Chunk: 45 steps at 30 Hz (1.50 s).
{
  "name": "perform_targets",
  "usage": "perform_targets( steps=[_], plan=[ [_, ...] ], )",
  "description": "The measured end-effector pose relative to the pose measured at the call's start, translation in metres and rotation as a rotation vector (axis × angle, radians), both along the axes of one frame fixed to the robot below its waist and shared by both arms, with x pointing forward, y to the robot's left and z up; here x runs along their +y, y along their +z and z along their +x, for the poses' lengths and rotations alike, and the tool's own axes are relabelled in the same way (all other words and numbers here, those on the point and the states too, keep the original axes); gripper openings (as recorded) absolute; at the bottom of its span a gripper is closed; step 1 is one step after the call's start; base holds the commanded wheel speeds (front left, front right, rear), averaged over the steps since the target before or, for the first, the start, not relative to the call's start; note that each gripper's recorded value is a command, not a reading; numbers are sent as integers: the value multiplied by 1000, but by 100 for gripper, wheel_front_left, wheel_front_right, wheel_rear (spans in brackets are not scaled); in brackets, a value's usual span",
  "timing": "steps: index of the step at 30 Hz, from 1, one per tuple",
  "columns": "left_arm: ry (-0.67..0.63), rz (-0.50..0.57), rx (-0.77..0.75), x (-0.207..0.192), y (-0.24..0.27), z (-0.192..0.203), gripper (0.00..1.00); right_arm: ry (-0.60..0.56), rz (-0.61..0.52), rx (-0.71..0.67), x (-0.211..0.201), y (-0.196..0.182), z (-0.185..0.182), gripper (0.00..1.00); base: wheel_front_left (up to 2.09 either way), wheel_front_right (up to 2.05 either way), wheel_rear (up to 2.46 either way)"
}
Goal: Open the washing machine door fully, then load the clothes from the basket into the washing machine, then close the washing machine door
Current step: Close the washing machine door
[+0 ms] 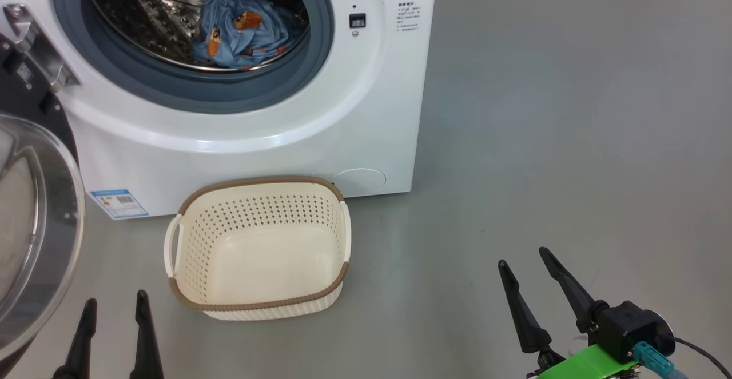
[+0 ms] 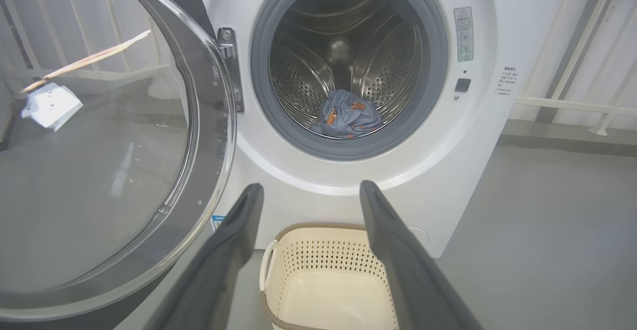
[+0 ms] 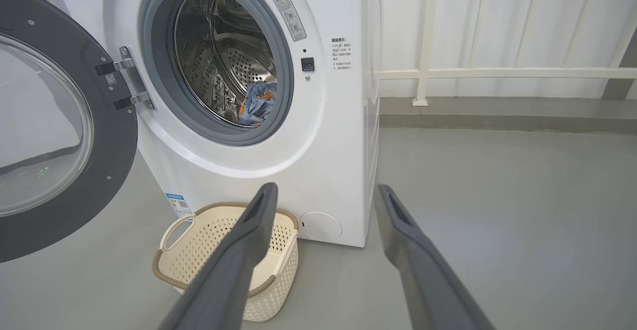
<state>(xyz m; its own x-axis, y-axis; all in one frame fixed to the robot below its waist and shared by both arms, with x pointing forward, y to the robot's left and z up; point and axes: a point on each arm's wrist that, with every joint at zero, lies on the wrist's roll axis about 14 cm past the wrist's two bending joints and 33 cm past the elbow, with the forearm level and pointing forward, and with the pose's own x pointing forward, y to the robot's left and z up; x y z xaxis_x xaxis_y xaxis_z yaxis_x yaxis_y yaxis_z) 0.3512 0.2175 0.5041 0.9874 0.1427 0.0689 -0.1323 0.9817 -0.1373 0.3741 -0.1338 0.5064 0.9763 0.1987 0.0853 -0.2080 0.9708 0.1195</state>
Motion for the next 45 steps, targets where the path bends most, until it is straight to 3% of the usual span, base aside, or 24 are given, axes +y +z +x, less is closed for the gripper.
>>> perform_targets(
  steps=[30,45],
  plan=[
    [18,-7,-30,5,9,-9,100,30,1,-21,10,7,1,100,-4,4,0],
    [143,-9,-17,35,7,-34,100,143,7,-5,47,0,14,100,0,0,0]
  ],
)
